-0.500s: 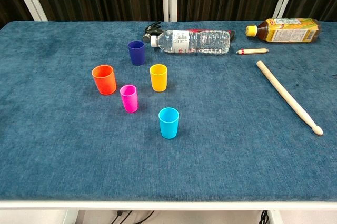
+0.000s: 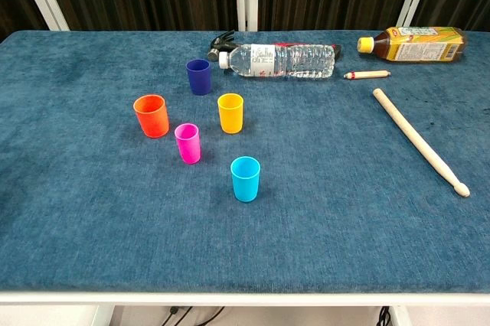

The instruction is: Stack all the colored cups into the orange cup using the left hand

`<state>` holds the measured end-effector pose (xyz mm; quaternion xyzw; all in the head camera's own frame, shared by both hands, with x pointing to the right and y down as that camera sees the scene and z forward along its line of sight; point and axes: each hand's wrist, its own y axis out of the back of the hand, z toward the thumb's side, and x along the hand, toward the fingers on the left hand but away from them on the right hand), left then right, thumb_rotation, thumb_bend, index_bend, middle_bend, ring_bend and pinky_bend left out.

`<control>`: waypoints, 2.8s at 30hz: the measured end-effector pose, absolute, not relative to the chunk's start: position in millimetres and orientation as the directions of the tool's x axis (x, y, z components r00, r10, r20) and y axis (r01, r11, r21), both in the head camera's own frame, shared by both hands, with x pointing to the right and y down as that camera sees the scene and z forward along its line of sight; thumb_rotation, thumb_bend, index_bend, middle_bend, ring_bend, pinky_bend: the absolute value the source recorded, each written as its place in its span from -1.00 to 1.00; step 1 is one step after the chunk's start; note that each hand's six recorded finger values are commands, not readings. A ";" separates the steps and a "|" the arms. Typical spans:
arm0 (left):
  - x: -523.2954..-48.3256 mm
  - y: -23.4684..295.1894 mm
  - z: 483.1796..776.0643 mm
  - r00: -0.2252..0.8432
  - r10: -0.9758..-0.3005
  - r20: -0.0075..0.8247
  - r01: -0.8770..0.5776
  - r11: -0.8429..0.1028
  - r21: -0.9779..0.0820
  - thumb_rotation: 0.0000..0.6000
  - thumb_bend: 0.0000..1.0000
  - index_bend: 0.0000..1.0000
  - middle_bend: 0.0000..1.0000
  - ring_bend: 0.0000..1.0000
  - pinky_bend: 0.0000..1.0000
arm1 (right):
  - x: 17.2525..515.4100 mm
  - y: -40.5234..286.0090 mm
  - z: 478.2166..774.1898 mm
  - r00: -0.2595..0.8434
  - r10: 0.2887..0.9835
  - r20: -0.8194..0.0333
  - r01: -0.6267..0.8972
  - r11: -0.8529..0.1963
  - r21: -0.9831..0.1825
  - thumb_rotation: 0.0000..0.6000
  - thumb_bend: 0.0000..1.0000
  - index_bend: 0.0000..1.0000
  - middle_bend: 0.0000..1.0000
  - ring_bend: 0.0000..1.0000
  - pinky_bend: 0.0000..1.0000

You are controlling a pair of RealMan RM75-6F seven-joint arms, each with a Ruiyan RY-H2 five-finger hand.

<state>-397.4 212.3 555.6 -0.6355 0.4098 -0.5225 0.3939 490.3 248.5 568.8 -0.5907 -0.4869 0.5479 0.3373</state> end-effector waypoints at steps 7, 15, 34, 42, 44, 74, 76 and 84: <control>-349.7 148.9 558.8 0.263 -0.899 0.349 -0.140 -0.394 -0.909 1.00 -0.69 -0.83 -0.85 -1.00 -0.92 | 483.8 248.1 568.6 -0.055 0.947 -0.316 0.212 -0.298 -0.931 1.00 -0.58 -1.00 -1.00 -1.00 -1.00; -281.0 72.2 587.1 0.361 -0.839 0.408 -0.183 -0.493 -0.851 1.00 -0.67 -0.83 -0.83 -1.00 -0.93 | 476.9 249.4 563.7 -0.033 0.957 -0.288 0.209 -0.275 -0.939 1.00 -0.58 -1.00 -1.00 -1.00 -1.00; -153.3 14.7 703.4 0.339 -0.711 0.616 -0.232 -0.698 -0.678 1.00 -0.63 -0.80 -0.72 -0.89 -0.94 | 489.1 254.5 561.0 -0.061 0.956 -0.288 0.232 -0.267 -0.935 1.00 -0.58 -1.00 -1.00 -1.00 -1.00; -147.3 14.2 732.0 0.302 -0.718 0.628 -0.168 -0.688 -0.706 1.00 -0.63 -0.63 -0.62 -0.76 -0.93 | 497.5 255.3 560.1 -0.074 0.957 -0.280 0.242 -0.255 -0.936 1.00 -0.57 -1.00 -1.00 -1.00 -1.00; -145.9 14.5 737.5 0.296 -0.722 0.625 -0.145 -0.681 -0.718 1.00 -0.61 -0.58 -0.60 -0.72 -0.92 | 500.3 255.6 559.8 -0.079 0.957 -0.278 0.242 -0.253 -0.937 1.00 -0.57 -1.00 -1.00 -1.00 -1.00; -143.1 8.9 766.6 0.291 -0.737 0.611 0.011 -0.636 -0.772 1.00 -0.38 -0.24 -0.27 -0.20 -0.86 | 511.8 255.6 563.4 -0.100 0.948 -0.302 0.242 -0.271 -0.932 1.00 -0.55 -1.00 -1.00 -1.00 -1.00; -142.8 9.2 767.0 0.293 -0.737 0.610 0.011 -0.635 -0.773 1.00 -0.38 -0.19 -0.22 -0.17 -0.85 | 511.3 255.9 563.5 -0.100 0.948 -0.303 0.241 -0.272 -0.931 1.00 -0.55 -1.00 -1.00 -1.00 -1.00; -139.0 9.8 769.4 0.298 -0.741 0.601 -0.003 -0.631 -0.776 1.00 -0.38 -0.12 -0.15 -0.10 -0.79 | 513.5 257.5 561.0 -0.106 0.949 -0.298 0.237 -0.267 -0.934 1.00 -0.55 -1.00 -1.00 -1.00 -1.00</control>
